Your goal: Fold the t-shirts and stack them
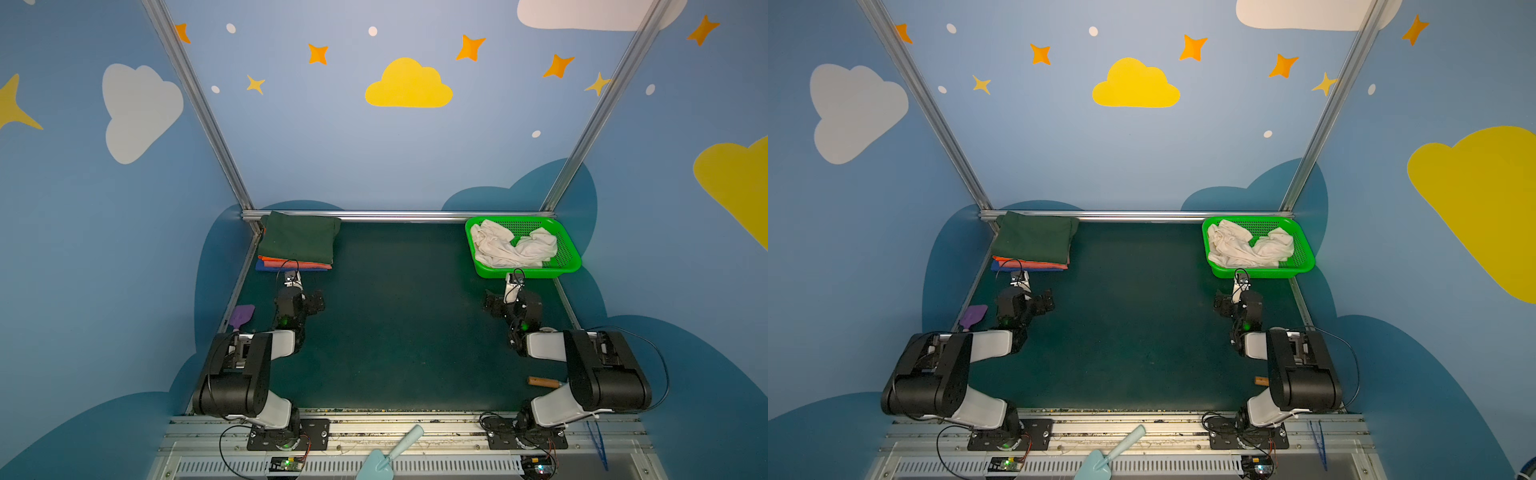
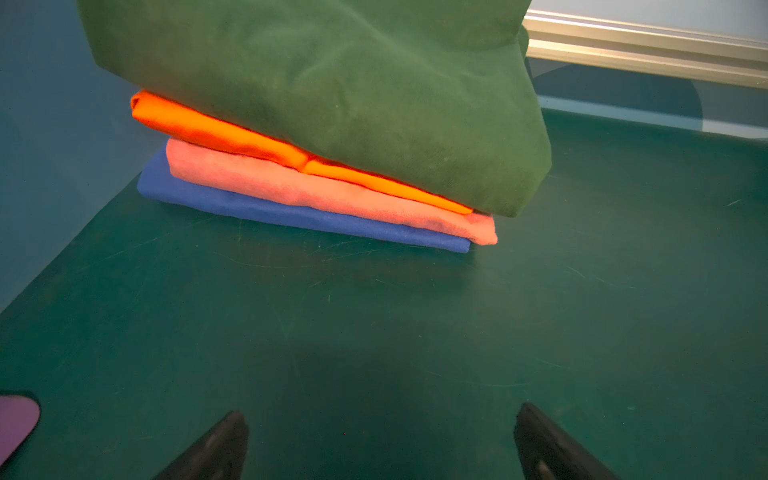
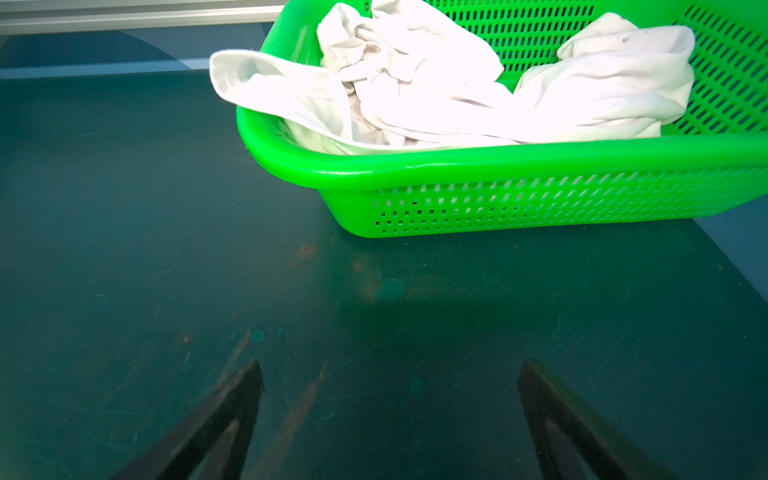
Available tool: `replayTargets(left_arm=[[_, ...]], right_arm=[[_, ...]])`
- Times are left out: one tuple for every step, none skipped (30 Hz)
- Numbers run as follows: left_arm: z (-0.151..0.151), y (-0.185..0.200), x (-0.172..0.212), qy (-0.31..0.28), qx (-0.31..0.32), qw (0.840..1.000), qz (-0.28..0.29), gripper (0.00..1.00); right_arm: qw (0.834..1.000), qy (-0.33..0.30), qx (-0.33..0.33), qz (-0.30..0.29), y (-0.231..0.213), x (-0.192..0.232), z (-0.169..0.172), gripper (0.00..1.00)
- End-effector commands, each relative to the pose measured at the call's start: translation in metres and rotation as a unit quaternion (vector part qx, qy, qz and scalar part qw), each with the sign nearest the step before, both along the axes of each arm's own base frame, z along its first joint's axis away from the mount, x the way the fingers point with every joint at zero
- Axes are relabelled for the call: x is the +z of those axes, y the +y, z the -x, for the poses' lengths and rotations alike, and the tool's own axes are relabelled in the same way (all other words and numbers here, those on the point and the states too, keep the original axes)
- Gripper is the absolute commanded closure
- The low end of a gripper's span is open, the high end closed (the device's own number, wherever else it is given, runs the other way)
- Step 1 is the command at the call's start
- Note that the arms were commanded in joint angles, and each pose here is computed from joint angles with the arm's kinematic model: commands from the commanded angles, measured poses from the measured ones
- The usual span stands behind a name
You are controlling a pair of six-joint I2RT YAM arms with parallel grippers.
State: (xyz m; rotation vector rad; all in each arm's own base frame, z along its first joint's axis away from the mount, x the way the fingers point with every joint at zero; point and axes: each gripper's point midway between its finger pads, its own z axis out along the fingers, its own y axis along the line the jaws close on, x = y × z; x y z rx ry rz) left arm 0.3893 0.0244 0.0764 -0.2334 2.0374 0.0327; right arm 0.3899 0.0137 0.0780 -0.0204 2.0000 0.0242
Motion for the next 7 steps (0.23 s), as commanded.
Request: replayTargets(left_arm=[[-0.0029,0.0003,0.0041,-0.006,-0.001,1.000,0.002,0.00],[-0.0029,0.0005,0.0038,-0.006,-0.001,1.000,0.002,0.00],[-0.0029,0.0005,0.0038,-0.006,-0.001,1.000,0.002,0.00],[-0.0029,0.0005,0.0038,-0.006,-0.001,1.000,0.001,0.00],[-0.0029,0.0003,0.0039,-0.006,-0.001,1.000,0.002,0.00],[-0.0029,0.0000,0.0038,-0.006,-0.002,1.000,0.001,0.00],[-0.0029,0.0005,0.0037,-0.006,-0.001,1.000,0.002,0.00]], right_arm=[[1.000,-0.012,0.007,0.003,0.0031,0.0111,-0.0055,0.03],[1.000,-0.012,0.007,0.003,0.0029,0.0112,-0.0056,0.03],[1.000,-0.012,0.007,0.003,0.0030,0.0111,-0.0055,0.03],[1.000,-0.012,0.008,0.003,0.0030,0.0112,-0.0055,0.03],[1.000,-0.013,0.008,0.003,0.0033,0.0118,-0.0054,0.03],[1.000,-0.014,0.008,0.004,0.0029,0.0123,-0.0053,0.03],[1.000,-0.014,0.008,0.004,0.0032,0.0121,-0.0052,0.02]])
